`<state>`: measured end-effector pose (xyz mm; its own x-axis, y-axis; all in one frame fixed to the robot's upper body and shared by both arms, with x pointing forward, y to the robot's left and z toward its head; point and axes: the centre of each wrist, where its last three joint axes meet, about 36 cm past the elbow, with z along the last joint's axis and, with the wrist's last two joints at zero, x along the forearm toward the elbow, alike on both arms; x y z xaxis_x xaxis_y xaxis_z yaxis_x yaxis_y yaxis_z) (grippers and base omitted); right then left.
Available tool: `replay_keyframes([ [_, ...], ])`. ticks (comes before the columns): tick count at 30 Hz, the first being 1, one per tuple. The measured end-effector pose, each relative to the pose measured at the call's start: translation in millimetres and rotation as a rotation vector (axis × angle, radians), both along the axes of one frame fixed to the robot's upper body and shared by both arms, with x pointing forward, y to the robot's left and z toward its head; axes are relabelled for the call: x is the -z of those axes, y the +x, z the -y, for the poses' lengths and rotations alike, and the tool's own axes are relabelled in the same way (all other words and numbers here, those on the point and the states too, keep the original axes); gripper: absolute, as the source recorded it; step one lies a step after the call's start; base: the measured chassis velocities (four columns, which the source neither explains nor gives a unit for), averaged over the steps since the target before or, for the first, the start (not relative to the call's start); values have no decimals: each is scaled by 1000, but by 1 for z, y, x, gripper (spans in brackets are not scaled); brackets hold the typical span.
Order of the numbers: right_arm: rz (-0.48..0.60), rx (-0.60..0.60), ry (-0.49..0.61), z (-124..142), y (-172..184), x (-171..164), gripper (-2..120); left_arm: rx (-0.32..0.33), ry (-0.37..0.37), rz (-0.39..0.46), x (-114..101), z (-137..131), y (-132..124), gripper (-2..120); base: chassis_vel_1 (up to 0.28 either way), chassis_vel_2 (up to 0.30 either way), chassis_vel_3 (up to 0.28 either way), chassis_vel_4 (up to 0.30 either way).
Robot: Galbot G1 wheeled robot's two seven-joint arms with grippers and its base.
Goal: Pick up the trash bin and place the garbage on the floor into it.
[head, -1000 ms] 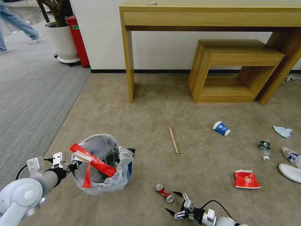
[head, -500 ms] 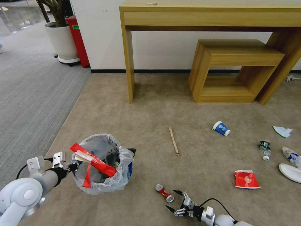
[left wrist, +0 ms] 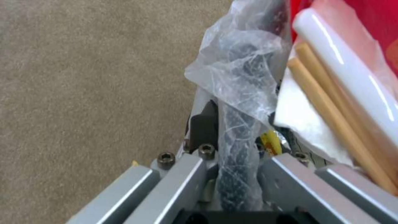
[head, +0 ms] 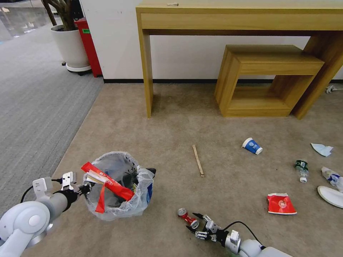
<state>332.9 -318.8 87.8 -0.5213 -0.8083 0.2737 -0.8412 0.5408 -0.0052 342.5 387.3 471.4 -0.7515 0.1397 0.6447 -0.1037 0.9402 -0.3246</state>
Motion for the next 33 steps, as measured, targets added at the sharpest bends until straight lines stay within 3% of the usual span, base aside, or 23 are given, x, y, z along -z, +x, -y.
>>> replay_keyframes([
  [6, 3, -4, 4, -2, 2, -1, 37, 0, -3, 3, 0, 1, 0, 0, 0, 0, 0, 0],
  [9, 5, -4, 5, -2, 2, -2, 35, 1, -4, 3, 0, 1, 0, 0, 0, 0, 0, 0],
  [22, 23, 16, 18, 8, 2, -12, 35, -1, -1, -6, 5, 1, 2, 0, 0, 0, 0, 0],
  [33, 87, 62, 77, 17, 11, -44, 35, 11, 19, -30, 11, 2, 3, 0, 0, 0, 0, 0],
])
